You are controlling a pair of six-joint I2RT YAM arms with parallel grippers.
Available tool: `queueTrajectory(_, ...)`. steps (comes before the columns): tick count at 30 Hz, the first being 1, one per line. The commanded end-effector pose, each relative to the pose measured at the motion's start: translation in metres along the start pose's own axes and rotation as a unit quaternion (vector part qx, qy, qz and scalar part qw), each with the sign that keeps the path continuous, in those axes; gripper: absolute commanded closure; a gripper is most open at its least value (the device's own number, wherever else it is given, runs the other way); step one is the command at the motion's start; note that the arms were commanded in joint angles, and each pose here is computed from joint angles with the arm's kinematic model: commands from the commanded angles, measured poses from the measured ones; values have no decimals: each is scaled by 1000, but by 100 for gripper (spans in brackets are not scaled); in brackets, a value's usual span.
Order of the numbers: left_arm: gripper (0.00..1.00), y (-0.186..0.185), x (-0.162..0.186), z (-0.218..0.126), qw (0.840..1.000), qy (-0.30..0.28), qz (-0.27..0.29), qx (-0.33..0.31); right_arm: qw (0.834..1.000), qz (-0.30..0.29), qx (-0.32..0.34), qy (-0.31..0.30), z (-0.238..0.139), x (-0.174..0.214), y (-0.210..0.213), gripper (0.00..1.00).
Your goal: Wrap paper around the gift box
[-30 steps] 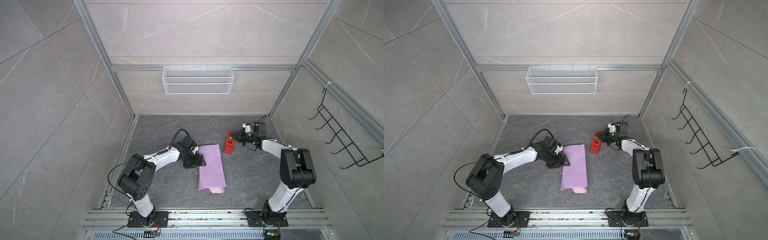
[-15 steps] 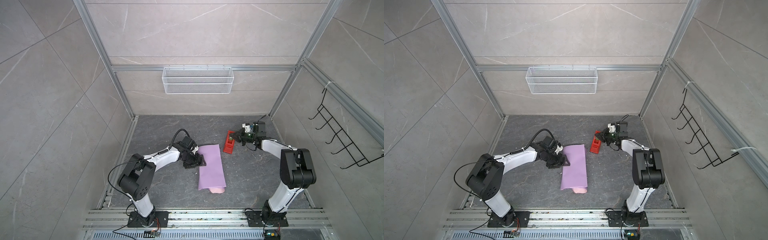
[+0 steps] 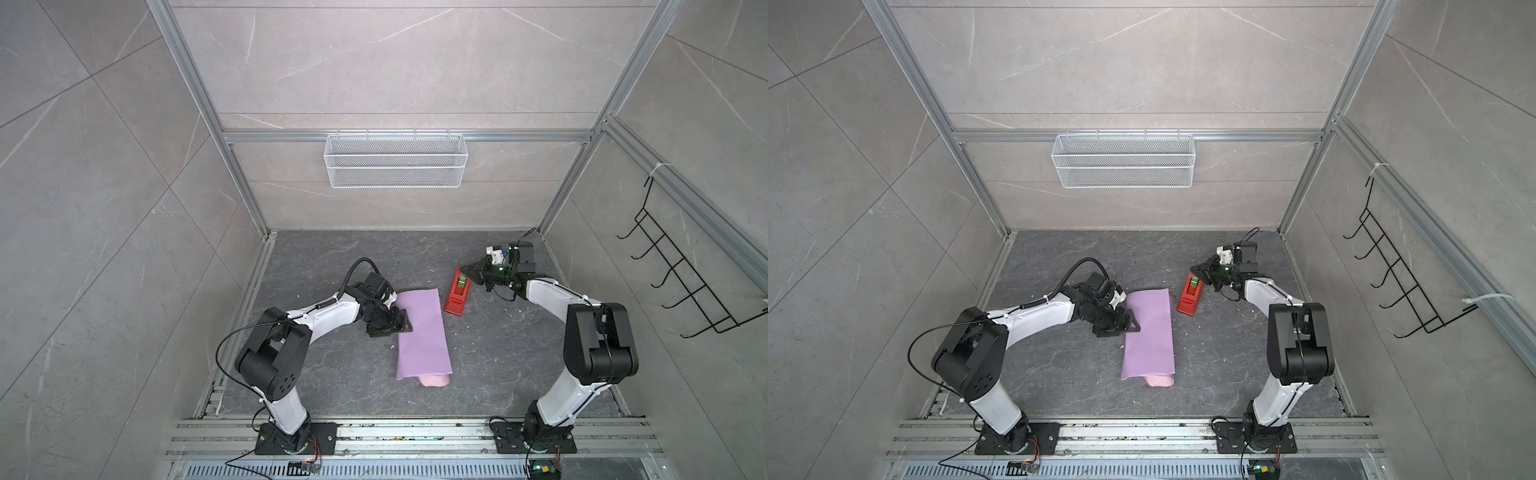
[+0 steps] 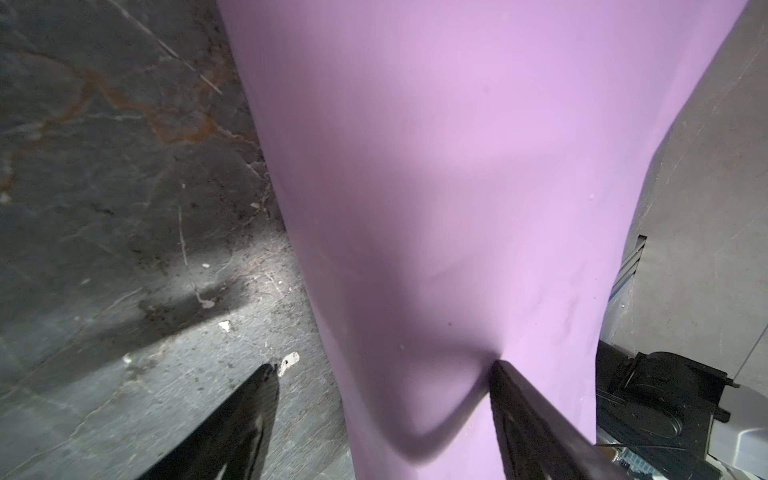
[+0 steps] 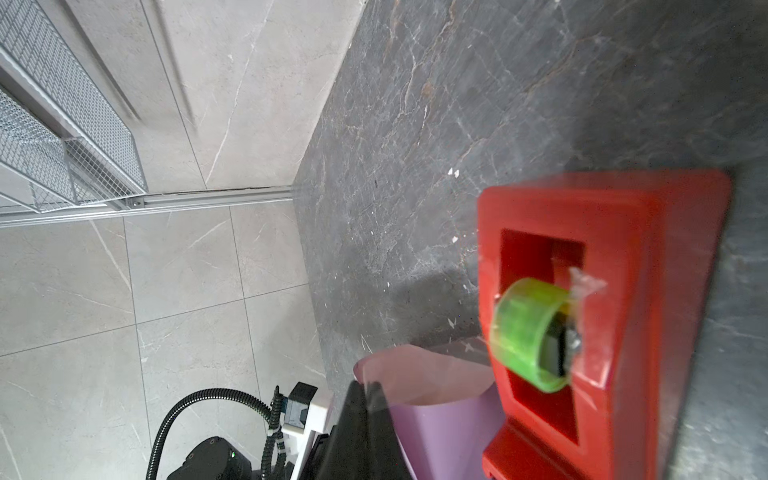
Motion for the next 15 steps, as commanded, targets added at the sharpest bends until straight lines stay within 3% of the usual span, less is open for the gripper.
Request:
queueTrajectory(1, 19, 28, 10, 12, 997, 21, -15, -72, 1000, -20, -24, 0, 2, -4, 11, 100)
queueTrajectory(8, 19, 29, 10, 12, 997, 21, -15, -74, 998, -47, -40, -21, -11, -30, 49, 100)
queueTrajectory(15, 19, 29, 10, 14, 997, 22, -16, -72, 998, -42, -37, -19, -14, -15, 47, 100)
Point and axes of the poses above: each gripper's point midway between its finger pads, its own z axis out along the fingers, its own y axis along the line the jaws close on, x = y × z, the point moved 6 cm from there along -z, back along the fingers, and after that the axes turned 14 degrees about -z, right-handed, at the moved point
